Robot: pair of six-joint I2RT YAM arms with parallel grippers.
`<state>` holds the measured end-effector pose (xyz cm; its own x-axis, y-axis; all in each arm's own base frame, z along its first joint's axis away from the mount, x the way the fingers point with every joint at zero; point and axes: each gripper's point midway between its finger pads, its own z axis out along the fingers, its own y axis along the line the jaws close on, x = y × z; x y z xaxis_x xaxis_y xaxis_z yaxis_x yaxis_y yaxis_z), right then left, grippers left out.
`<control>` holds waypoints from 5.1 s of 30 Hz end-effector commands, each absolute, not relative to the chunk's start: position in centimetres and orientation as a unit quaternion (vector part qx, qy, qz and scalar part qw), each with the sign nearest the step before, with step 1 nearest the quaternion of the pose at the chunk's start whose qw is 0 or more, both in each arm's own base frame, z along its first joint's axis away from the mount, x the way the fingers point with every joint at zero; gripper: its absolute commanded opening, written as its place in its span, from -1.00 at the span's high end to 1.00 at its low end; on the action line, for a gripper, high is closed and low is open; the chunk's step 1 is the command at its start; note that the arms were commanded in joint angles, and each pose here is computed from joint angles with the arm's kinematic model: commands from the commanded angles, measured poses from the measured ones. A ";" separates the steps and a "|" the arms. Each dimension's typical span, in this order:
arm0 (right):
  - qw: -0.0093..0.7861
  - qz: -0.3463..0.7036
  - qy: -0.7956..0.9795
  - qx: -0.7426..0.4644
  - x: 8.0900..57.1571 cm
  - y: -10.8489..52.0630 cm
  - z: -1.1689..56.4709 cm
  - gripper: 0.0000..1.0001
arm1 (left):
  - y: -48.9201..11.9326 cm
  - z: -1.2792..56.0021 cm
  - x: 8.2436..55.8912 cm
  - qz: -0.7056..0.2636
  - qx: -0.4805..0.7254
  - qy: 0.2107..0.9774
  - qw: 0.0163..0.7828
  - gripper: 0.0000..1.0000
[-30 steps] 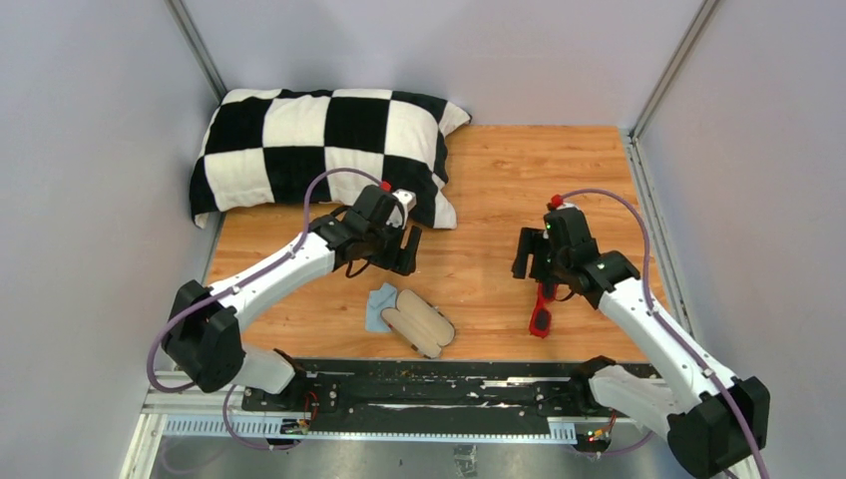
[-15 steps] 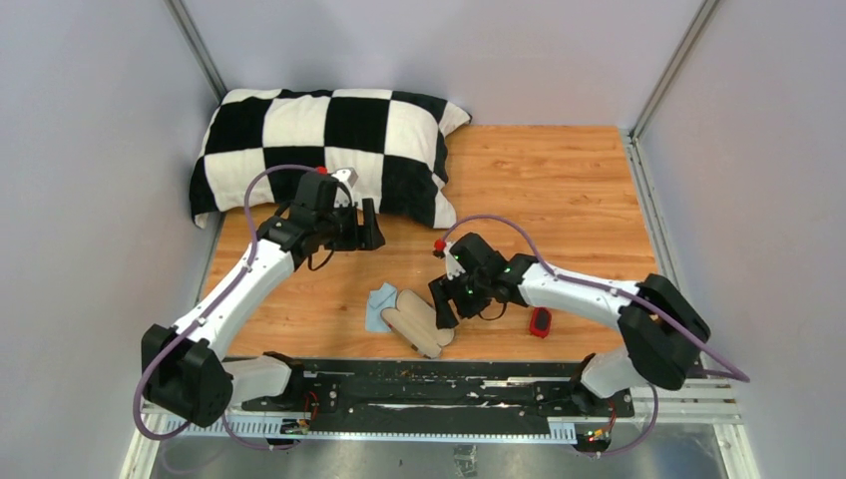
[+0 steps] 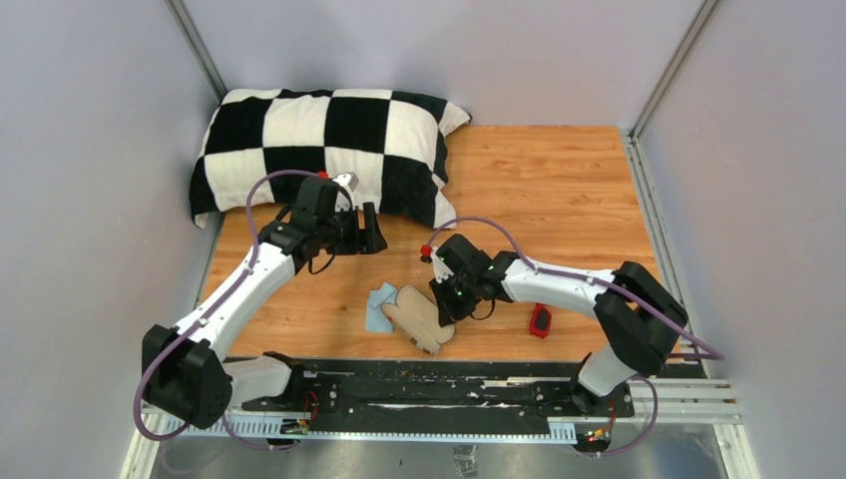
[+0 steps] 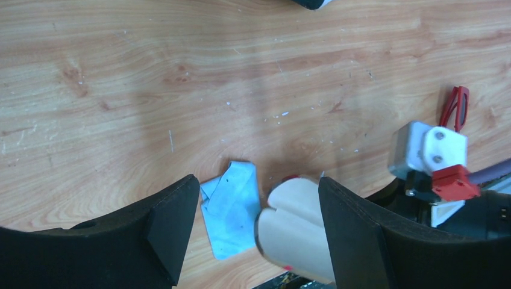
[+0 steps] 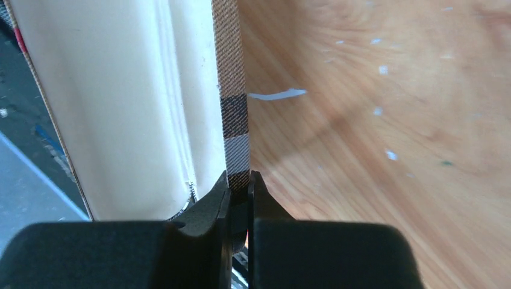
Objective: Organize the sunglasses
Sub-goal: Move the sunglasses case at the center of the board, then adjust the sunglasses case at the center of the board, then move the sunglasses case at the center of the board.
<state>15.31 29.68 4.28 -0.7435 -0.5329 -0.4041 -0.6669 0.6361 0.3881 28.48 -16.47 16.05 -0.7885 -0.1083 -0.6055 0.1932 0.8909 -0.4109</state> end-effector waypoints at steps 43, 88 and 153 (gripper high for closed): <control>0.367 0.064 0.923 -0.098 24.1 15.3 15.4 -0.40 | -23.1 9.6 34.0 -0.180 0.070 0.949 0.250 -0.49; 0.351 0.075 0.929 -0.092 24.6 15.1 14.3 -0.41 | -25.3 10.1 25.3 -0.130 0.180 0.953 0.204 -0.51; 0.247 0.137 0.935 -0.216 28.1 22.2 8.9 -0.41 | -22.3 12.9 28.6 -0.110 0.116 0.953 0.256 -0.48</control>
<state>26.18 20.80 8.37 -0.8226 -0.2755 -0.4975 -0.3875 0.9118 0.1358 30.81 -25.35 15.62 -0.7900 0.2100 -0.5760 0.3791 0.9056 -0.1899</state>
